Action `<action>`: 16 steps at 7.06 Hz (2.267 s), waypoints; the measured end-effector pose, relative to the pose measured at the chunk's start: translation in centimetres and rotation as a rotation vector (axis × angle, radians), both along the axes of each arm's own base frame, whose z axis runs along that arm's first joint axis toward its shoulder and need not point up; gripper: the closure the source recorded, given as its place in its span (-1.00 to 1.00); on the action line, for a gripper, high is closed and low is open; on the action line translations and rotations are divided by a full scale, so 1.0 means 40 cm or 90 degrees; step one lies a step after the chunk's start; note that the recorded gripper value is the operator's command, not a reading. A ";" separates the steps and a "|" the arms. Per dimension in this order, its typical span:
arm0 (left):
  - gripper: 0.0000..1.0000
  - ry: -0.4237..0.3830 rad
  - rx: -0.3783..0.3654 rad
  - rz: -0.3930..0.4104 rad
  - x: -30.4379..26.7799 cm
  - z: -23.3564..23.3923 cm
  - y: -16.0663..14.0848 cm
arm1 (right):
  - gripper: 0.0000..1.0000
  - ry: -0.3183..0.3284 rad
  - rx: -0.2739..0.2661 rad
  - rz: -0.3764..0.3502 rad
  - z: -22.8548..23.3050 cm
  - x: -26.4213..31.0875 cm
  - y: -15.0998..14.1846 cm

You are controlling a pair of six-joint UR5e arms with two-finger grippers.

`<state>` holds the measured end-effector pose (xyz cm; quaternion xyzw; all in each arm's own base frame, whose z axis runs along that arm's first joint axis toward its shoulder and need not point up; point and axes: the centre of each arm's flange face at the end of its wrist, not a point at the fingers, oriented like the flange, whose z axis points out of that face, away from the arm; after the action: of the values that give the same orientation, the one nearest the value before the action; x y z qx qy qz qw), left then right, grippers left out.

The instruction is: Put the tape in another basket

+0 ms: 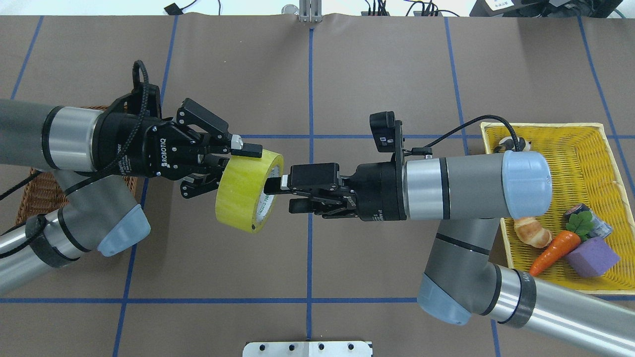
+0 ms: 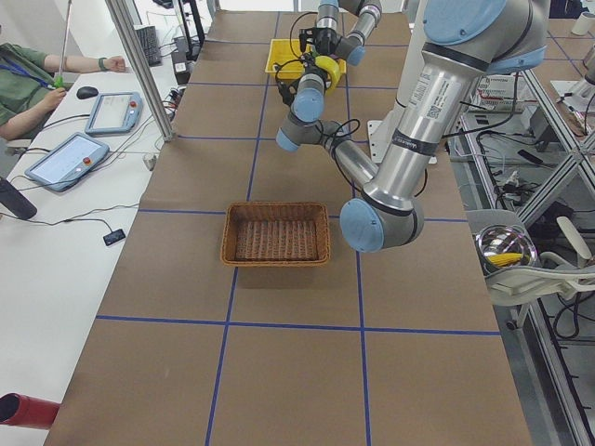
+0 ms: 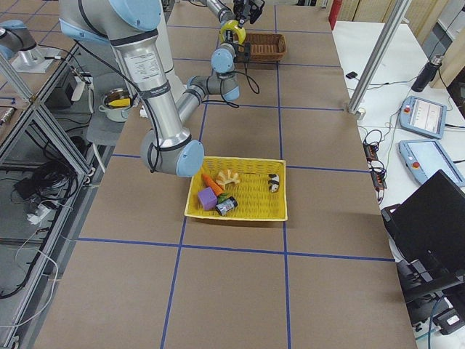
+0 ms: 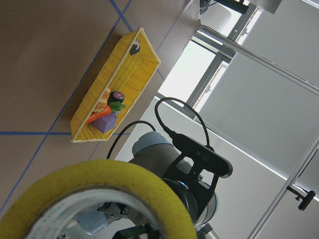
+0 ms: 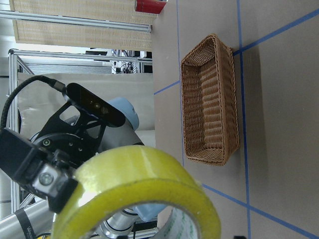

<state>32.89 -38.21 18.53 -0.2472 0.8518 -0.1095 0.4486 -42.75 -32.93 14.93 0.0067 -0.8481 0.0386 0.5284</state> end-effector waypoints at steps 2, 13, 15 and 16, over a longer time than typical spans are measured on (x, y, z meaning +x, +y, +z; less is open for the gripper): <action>1.00 -0.009 0.007 0.003 -0.007 0.006 -0.003 | -1.00 0.029 0.006 0.009 0.059 0.017 -0.013; 1.00 -0.623 0.320 -0.321 -0.381 0.413 -0.412 | -1.00 0.684 0.120 0.180 0.473 0.792 -0.715; 1.00 -0.753 0.366 -0.298 -0.326 0.565 -0.386 | -1.00 0.772 0.094 0.081 0.493 0.829 -0.711; 1.00 -0.812 0.380 -0.270 -0.278 0.616 -0.372 | -1.00 0.799 0.093 0.035 0.509 0.841 -0.703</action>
<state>21.79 -53.08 43.17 0.1672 0.4483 -0.0800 0.8745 -9.10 -61.03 35.30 0.0861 -0.3764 -0.0170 0.9223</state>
